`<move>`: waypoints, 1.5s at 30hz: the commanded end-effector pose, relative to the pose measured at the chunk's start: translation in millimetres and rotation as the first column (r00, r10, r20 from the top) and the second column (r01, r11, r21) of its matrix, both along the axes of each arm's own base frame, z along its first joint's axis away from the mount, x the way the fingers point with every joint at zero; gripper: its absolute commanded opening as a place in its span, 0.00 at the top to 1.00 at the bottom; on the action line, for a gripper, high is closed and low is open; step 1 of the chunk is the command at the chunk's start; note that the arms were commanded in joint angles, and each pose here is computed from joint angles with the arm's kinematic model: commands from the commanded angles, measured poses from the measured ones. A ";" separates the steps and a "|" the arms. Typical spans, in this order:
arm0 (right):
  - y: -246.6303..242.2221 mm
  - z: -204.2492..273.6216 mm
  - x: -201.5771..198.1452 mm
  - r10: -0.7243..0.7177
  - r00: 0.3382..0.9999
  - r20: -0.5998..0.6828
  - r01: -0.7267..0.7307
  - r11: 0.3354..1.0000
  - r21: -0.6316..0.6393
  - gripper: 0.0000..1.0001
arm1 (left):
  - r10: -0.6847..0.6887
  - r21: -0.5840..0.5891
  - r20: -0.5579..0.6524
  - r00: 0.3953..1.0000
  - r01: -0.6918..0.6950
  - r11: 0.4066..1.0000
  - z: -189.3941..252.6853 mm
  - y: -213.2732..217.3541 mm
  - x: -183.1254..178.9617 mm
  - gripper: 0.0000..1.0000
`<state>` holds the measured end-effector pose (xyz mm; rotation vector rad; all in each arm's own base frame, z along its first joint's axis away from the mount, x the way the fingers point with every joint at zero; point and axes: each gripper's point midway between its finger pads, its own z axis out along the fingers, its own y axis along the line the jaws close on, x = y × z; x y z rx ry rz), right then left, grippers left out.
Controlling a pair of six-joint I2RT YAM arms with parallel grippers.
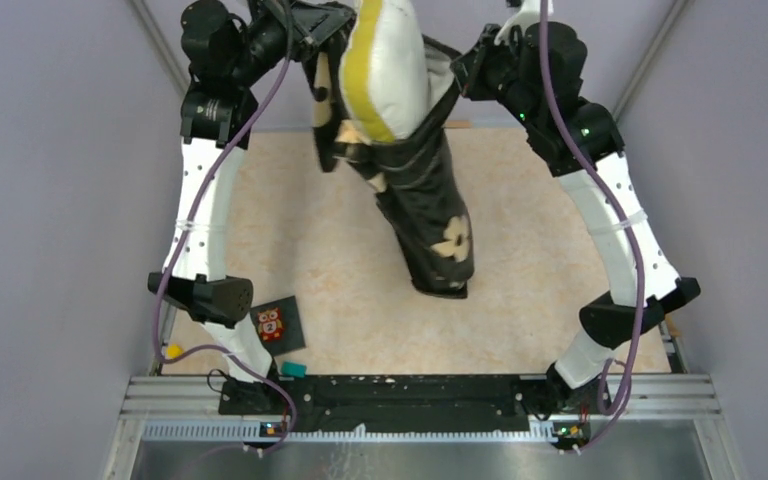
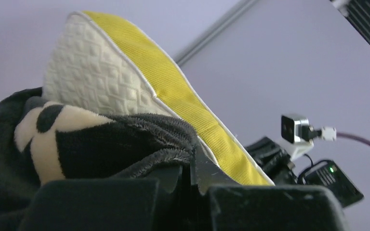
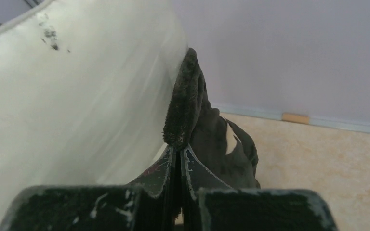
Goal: Put the pillow into the pillowcase
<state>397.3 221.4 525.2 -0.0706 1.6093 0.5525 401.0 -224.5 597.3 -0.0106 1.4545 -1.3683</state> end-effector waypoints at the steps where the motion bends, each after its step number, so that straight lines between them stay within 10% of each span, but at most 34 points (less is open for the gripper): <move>1: -8.5 5.3 2.4 -0.036 0.999 0.033 0.037 0.999 -0.015 1.00 | -0.008 -0.053 0.021 1.000 0.009 0.999 6.3 10.8 9.1 1.00; 6: 9.1 -11.0 2.3 0.049 0.999 -0.023 -0.050 0.998 -0.035 1.00 | 0.027 -0.036 -0.054 0.998 -0.029 0.999 -28.1 19.0 31.3 1.00; 18: 43.5 -36.1 -67.4 0.269 0.963 -0.015 -0.267 0.942 -0.202 0.59 | 0.117 -0.021 -0.101 0.988 -0.119 0.993 -42.1 44.0 46.4 1.00; 34: 111.6 -81.2 -120.1 0.513 0.857 0.042 -0.379 0.683 -0.625 0.42 | 0.105 -0.022 -0.092 0.990 -0.107 0.994 -39.0 46.1 43.1 1.00; 39: 119.3 -97.4 -106.5 0.479 0.877 0.015 -0.349 0.660 -0.665 0.46 | 0.097 -0.021 -0.092 0.991 -0.100 0.995 -38.7 45.5 42.0 1.00; 45: 112.5 -66.6 -121.1 0.470 0.879 0.085 -0.307 0.693 -0.652 0.98 | 0.102 -0.014 -0.074 0.992 -0.103 0.995 -33.1 46.0 41.4 1.00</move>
